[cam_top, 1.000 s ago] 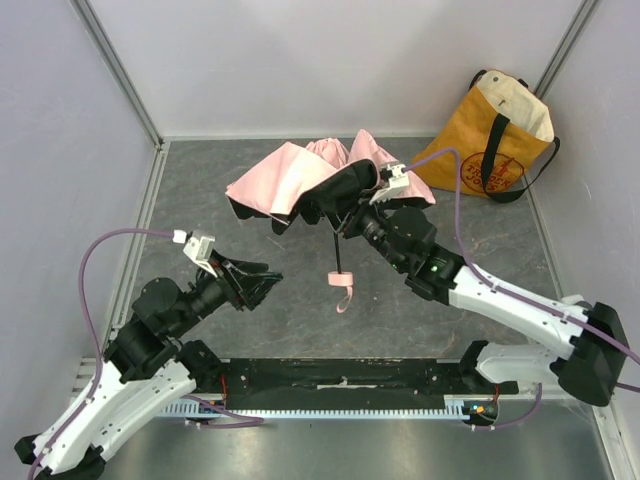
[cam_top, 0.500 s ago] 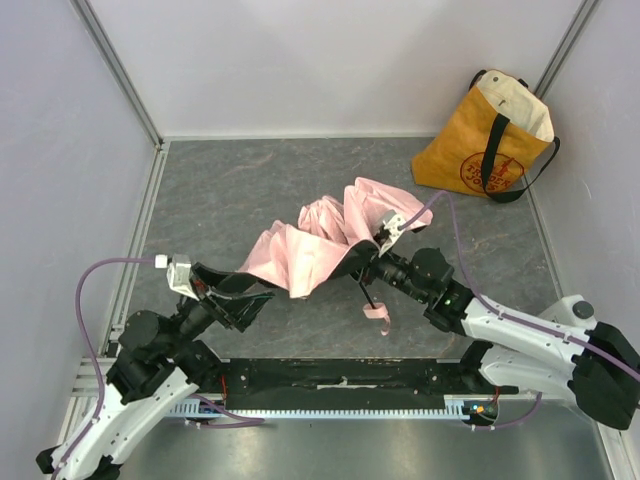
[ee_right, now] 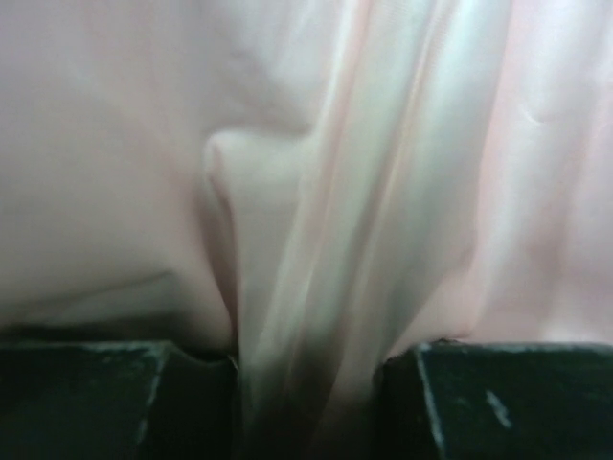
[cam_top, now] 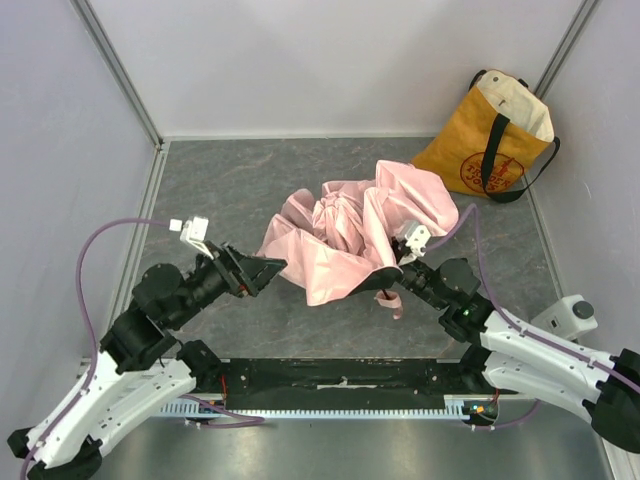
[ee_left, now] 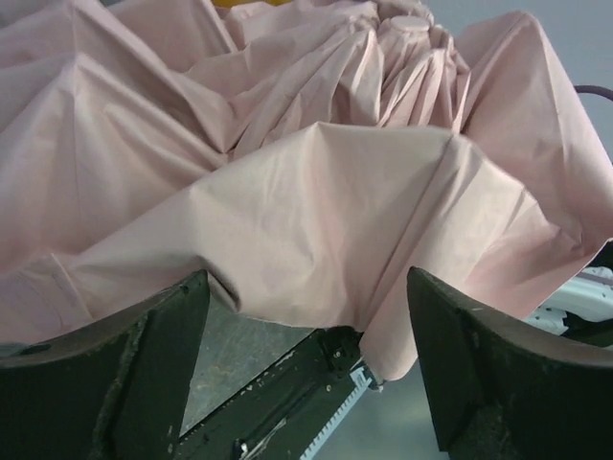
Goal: Put away the umbrella
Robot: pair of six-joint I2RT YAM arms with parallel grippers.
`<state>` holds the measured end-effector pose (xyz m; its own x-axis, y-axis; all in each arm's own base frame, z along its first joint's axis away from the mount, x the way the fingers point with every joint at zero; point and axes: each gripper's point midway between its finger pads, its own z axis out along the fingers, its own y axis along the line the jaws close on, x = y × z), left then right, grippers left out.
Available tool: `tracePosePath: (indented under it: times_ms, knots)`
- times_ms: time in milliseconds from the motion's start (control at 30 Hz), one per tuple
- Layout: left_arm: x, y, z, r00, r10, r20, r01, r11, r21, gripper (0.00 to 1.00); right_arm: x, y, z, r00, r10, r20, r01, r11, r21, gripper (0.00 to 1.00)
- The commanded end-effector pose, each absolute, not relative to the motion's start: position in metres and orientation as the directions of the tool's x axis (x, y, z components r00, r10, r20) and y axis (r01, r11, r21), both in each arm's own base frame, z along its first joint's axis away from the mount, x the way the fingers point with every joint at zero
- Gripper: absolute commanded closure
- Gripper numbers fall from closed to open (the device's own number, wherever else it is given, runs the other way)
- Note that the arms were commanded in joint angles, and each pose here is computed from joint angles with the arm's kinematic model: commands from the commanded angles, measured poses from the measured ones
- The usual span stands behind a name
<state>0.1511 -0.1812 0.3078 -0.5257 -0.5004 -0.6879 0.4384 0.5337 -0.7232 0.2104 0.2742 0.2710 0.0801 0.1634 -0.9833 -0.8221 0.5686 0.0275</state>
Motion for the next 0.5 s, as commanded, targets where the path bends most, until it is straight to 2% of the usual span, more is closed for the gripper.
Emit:
tracePosePath:
  times_ms: [0, 100, 167, 333, 467]
  knots:
    - [0.148, -0.16, 0.364, -0.401, -0.53, -0.747, 0.498, 0.559, -0.663, 0.15, 0.218, 0.254, 0.334, 0.24, 0.242, -0.94, -0.76, 0.65, -0.026, 1.0]
    - [0.145, -0.134, 0.365, -0.295, -0.583, -0.757, 0.484, 0.592, -0.644, 0.14, 0.223, 0.247, 0.34, 0.225, 0.223, -0.948, -0.729, 0.685, -0.012, 1.0]
    - [0.139, -0.134, 0.364, -0.287, -0.573, -0.768, 0.519, 0.581, -0.627, 0.13, 0.22, 0.25, 0.34, 0.203, 0.2, -0.958, -0.747, 0.665, -0.02, 1.0]
    - [0.131, -0.177, 0.347, -0.406, -0.395, -0.824, 0.631, 0.531, -0.566, 0.06, 0.218, 0.249, 0.334, 0.15, 0.17, -0.974, -0.751, 0.66, -0.001, 1.0]
    - [0.142, -0.207, 0.336, -0.467, -0.311, -0.828, 0.66, 0.5, -0.56, 0.04, 0.194, 0.259, 0.349, 0.156, 0.276, -0.948, -0.837, 0.547, 0.021, 1.0]
